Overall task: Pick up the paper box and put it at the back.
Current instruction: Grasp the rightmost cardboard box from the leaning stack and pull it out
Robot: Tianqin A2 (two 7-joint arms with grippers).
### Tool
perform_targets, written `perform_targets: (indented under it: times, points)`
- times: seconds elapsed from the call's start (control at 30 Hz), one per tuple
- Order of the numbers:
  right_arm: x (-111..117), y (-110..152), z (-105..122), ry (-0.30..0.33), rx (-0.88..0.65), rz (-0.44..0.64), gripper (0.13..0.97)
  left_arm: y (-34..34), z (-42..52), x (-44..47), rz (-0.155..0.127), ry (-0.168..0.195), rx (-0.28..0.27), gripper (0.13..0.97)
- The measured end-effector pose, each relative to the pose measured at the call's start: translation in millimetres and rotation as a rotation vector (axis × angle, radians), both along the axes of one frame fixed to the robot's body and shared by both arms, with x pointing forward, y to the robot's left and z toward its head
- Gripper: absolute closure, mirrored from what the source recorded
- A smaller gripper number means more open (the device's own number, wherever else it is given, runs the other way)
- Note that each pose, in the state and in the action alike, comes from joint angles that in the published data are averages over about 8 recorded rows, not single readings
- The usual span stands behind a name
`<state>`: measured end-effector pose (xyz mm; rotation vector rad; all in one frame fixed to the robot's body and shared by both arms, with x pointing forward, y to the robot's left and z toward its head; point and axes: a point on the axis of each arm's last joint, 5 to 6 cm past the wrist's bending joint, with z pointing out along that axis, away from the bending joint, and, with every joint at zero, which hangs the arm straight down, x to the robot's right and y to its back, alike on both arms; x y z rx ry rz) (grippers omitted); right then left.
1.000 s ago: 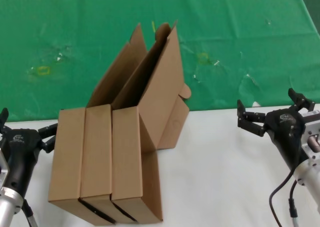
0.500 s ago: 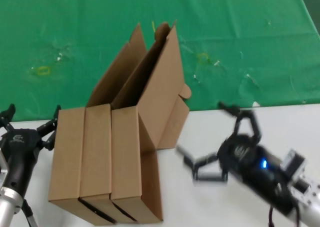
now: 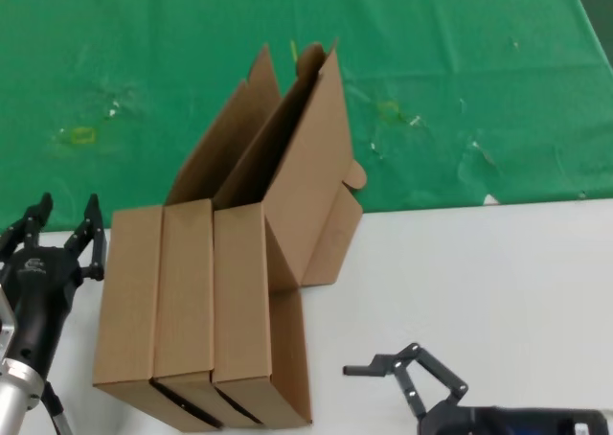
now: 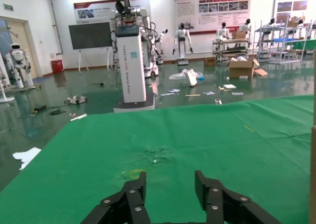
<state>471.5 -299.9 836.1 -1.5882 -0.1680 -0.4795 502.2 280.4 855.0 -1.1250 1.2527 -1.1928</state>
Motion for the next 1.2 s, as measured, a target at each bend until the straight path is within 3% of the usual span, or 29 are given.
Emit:
perform_targets:
  times: [0.17,0.47,0.83,1.2]
  points:
    - [9,9,-9,-0.019,-0.034,0.062,0.13,0.0,0.0,0.0,0.0,0.0,0.0,0.715]
    - [37,47,-29,-0.04,-0.075,0.055,0.13,0.0,0.0,0.0,0.0,0.0,0.0,0.864]
    - [67,72,-38,-0.07,-0.126,0.038,0.13,0.0,0.0,0.0,0.0,0.0,0.0,0.941]
    - [64,62,-28,-0.077,-0.109,0.031,0.141,0.0,0.0,0.0,0.0,0.0,0.0,0.953]
